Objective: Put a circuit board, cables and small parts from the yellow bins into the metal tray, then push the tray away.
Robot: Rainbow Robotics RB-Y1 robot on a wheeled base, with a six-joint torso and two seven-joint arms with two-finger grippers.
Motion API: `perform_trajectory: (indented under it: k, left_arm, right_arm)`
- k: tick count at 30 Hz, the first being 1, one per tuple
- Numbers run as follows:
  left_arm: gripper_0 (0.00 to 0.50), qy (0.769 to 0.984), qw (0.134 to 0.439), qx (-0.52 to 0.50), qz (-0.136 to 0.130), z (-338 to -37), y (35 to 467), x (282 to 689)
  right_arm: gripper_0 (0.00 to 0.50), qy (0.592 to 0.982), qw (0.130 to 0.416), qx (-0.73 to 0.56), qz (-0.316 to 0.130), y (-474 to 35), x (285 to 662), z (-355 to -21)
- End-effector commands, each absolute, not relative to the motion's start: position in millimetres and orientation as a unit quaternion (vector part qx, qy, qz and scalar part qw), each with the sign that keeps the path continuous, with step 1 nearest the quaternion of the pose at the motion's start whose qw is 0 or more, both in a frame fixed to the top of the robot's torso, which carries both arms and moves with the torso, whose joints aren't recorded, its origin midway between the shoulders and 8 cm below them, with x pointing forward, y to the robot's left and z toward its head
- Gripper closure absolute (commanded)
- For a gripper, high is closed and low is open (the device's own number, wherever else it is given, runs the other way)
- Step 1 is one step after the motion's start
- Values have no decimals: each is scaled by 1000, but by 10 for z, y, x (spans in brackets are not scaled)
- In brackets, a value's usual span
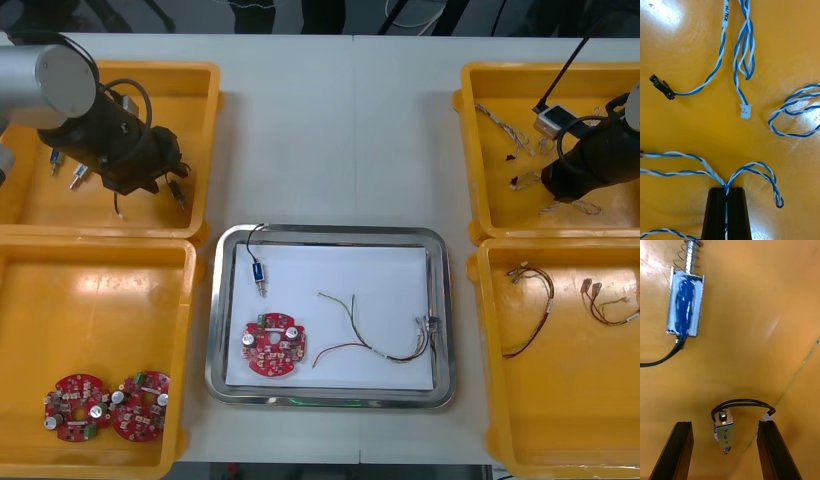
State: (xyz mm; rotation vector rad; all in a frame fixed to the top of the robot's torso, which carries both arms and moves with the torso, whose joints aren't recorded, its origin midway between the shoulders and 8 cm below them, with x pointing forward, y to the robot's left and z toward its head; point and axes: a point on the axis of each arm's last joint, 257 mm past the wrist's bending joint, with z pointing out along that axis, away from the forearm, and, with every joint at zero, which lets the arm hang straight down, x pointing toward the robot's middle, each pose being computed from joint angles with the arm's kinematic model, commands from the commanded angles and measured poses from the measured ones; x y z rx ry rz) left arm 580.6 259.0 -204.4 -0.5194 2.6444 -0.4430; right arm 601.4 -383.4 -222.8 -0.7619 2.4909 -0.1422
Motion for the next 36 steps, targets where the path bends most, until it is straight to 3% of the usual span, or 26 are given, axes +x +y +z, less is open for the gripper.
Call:
perform_trajectory:
  k: [1, 8, 20, 23, 25, 26, 27, 36]
  left_arm:
    - [0, 955, 227, -129, -143, -1906, 2394, 5913]
    - [0, 958, 220, -125, -137, -1979, 2363, 5884]
    - [14, 959, 219, -124, -131, -2012, 2370, 5877]
    - [172, 958, 223, -123, -132, -2002, 2365, 5893]
    - [351, 957, 226, -124, -134, -1992, 2360, 5910]
    - [476, 957, 227, -124, -134, -1990, 2359, 5913]
    - [499, 957, 226, -124, -135, -1990, 2356, 5912]
    - [500, 957, 229, -121, -132, -1998, 2384, 5921]
  right_arm:
    - [500, 918, 255, -296, -64, -3999, 5918, -2347]
    - [500, 911, 268, -304, -72, -3994, 5982, -2137]
    - [500, 920, 259, -289, -49, -4030, 5906, -1643]
    - [500, 922, 255, -289, -46, -4030, 5878, -1529]
    - [500, 921, 255, -291, -44, -4017, 5862, -1439]
    - [500, 920, 256, -293, -44, -4014, 5851, -1388]
    - [500, 919, 257, -295, -45, -4007, 5849, -1336]
    - [500, 919, 240, -312, -37, -3880, 5599, -995]
